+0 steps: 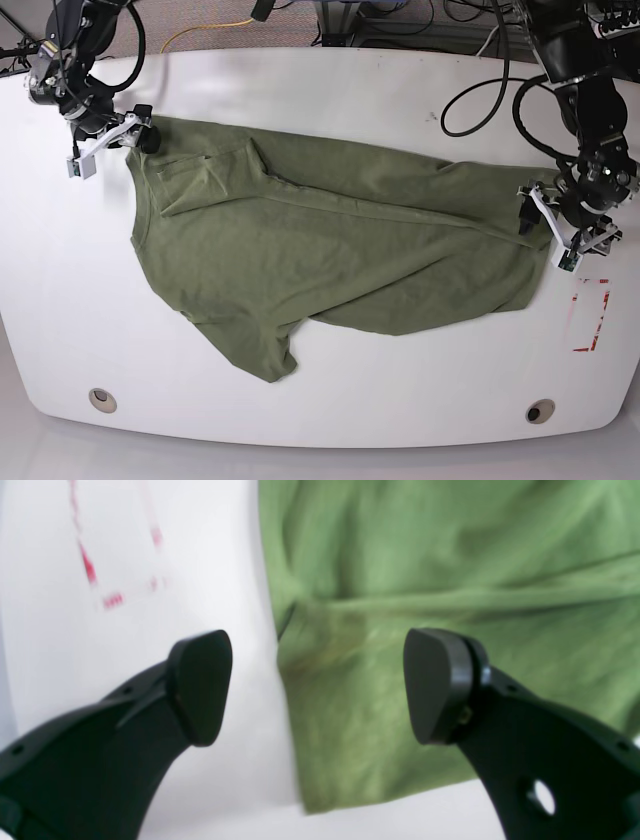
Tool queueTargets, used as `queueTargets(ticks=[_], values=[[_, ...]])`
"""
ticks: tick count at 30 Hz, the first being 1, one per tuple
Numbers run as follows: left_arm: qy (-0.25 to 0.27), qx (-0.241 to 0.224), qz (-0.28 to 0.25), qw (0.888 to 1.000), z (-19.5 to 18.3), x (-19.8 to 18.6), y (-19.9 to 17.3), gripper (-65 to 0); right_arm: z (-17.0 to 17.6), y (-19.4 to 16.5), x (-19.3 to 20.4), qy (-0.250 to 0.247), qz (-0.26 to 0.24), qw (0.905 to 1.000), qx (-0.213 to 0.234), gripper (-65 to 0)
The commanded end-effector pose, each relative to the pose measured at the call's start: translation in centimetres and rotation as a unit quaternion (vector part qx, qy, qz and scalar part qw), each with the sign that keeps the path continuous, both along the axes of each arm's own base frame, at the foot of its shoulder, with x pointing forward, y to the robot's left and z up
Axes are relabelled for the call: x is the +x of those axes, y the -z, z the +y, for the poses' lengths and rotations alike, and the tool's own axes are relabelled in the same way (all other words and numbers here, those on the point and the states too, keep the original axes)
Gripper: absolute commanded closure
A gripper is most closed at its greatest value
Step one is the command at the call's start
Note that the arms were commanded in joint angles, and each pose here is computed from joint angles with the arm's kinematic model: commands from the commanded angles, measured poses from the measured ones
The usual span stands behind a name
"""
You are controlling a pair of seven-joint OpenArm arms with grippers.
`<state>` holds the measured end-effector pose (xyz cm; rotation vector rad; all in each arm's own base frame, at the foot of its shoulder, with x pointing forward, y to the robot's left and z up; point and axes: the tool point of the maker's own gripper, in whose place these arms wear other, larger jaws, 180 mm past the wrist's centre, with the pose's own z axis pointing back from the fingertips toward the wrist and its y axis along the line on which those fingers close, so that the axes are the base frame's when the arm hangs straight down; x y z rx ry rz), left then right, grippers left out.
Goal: Fold the T-shirt properly
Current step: 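Regrasp the shirt's collar-side edge with both grippers and pull it taut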
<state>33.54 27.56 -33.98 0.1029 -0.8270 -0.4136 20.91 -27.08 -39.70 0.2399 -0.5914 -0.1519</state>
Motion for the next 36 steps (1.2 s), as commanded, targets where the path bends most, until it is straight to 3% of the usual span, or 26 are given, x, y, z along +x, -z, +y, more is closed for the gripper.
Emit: queueTargets(ticks=[1, 4, 7, 11, 13, 19, 28, 36], values=[[0.011, -0.005, -0.034, 0.999, -0.2, 0.3, -1.1, -50.4, -0.4, -0.5, 0.8, -0.019, -0.022, 0.9988, -0.039, -44.4], [0.017, -0.021, -0.043, 0.999, -0.7, -0.1, -0.5, -50.3, 0.1, 0.4, 1.4, -0.056, -0.017, 0.9955, -0.075, -44.4], [0.015, -0.04, -0.046, 0.998, -0.7, -0.2, 0.4, -44.4, 0.6, 2.1, 0.8, -0.066, 0.006, 0.9945, -0.081, -43.4], [0.011, -0.061, -0.055, 0.997, -0.7, -0.2, 1.3, -37.8, 1.1, 2.5, 1.0, -0.069, -0.001, 0.9947, -0.076, -33.3], [0.01, -0.06, -0.051, 0.997, -0.4, -0.3, 1.5, -38.6, 1.2, 2.6, 0.9, -0.071, -0.001, 0.9948, -0.074, -30.3], [-0.022, -0.059, -0.059, 0.996, 1.7, -0.7, 1.2, -47.6, 1.5, 2.6, 0.8, -0.08, -0.001, 0.9941, -0.074, -31.5], [-0.03, -0.059, -0.045, 0.997, 2.2, -1.8, 2.1, -48.5, 1.6, 2.6, 0.8, -0.086, -0.001, 0.9936, -0.073, -35.4], [-0.06, -0.092, 0.014, 0.994, 2.9, -3.6, 6.6, -48.1, 1.6, 2.6, 0.8, -0.087, -0.001, 0.9935, -0.074, -35.0]])
